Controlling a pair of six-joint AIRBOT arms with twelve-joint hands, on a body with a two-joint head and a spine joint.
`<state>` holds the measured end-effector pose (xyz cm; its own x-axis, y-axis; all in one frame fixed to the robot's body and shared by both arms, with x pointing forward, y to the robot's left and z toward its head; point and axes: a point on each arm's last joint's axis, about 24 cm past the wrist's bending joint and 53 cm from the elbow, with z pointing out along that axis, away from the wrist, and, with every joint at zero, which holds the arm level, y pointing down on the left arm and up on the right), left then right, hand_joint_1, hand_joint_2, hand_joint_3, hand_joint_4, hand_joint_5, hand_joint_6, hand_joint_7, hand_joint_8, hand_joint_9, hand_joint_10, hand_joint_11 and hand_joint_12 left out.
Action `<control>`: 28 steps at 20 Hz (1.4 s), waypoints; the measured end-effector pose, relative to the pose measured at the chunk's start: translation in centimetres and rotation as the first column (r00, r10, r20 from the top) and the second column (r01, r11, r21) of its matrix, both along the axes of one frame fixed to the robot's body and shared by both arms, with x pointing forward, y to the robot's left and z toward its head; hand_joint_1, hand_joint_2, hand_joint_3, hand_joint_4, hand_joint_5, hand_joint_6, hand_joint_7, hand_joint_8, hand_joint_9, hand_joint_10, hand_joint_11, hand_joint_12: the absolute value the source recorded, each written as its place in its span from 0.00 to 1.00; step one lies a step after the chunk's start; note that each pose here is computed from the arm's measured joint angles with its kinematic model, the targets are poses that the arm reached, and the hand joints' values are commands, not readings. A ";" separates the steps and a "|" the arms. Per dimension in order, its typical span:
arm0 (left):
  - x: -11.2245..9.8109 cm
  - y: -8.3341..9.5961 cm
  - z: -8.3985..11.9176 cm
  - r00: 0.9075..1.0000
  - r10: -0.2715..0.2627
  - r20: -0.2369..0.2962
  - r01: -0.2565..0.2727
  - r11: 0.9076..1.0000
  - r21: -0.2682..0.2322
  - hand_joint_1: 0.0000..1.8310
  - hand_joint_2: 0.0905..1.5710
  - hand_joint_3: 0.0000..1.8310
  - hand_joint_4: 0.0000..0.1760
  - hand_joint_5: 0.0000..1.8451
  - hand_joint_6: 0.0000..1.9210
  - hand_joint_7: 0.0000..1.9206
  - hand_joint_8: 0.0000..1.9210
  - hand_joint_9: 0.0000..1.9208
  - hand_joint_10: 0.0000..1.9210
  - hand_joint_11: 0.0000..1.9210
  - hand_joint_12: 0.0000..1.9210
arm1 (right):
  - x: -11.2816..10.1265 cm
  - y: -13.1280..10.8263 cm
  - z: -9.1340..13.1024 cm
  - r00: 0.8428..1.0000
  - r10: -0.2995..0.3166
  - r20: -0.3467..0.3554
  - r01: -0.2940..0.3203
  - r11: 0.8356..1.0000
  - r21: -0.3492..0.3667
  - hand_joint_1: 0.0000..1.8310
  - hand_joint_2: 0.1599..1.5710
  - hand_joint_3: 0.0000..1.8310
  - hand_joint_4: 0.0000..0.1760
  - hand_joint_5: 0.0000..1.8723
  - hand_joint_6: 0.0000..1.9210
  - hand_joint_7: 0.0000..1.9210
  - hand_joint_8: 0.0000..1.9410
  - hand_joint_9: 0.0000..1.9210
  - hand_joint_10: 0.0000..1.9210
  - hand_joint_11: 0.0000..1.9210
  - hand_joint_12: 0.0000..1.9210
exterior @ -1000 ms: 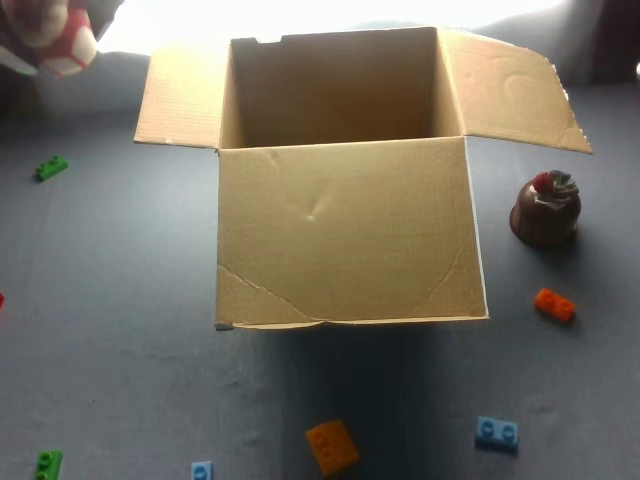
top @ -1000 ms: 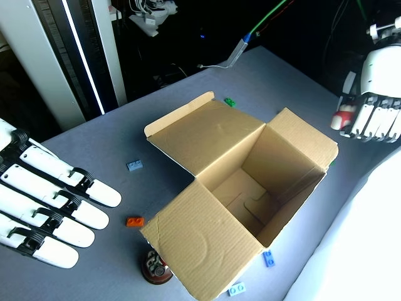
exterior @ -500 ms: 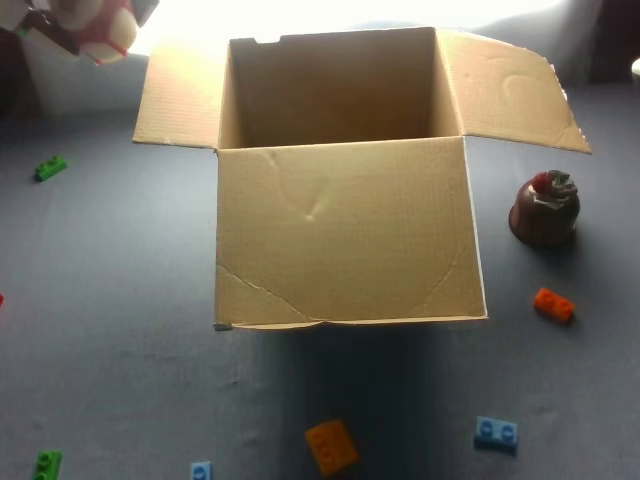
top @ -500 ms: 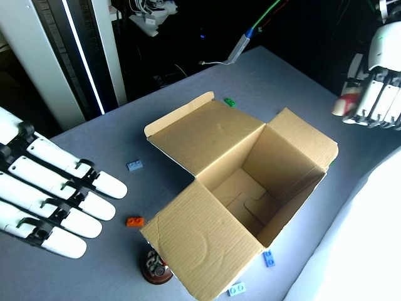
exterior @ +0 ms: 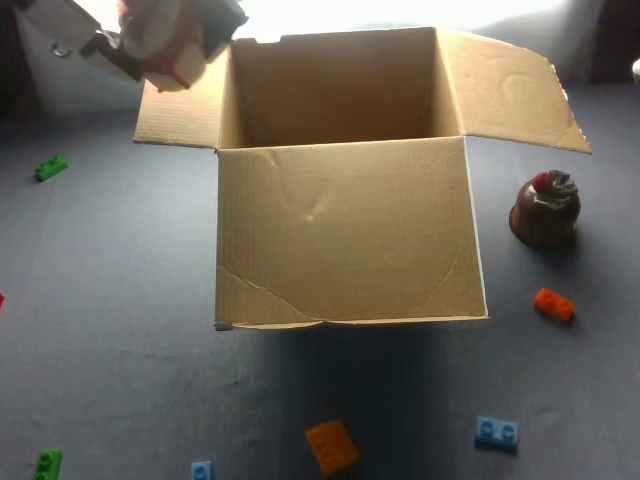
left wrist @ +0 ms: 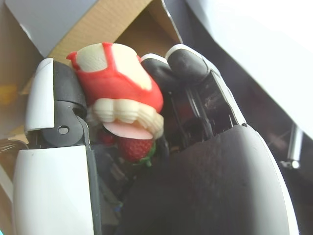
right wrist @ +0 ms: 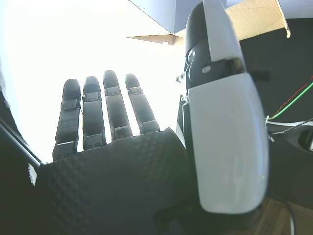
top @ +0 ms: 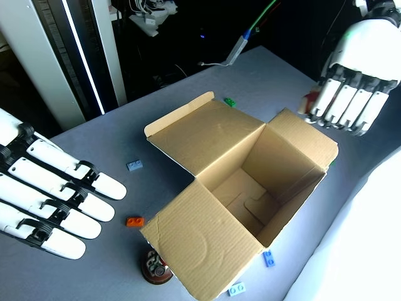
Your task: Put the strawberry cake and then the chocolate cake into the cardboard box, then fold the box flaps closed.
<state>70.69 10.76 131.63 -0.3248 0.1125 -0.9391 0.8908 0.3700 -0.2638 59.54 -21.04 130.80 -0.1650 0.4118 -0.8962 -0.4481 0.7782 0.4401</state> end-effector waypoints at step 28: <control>-0.1 -11.4 -2.7 0.984 -0.094 0.151 0.069 0.984 0.164 0.56 0.78 0.00 0.00 0.23 0.54 0.25 0.59 0.22 0.67 0.16 0.87 | 0.1 0.0 -0.7 1.000 -0.003 -0.024 0.003 1.000 -0.016 0.38 0.63 0.00 0.00 0.00 0.00 0.05 0.00 0.02 0.01 0.00 0.00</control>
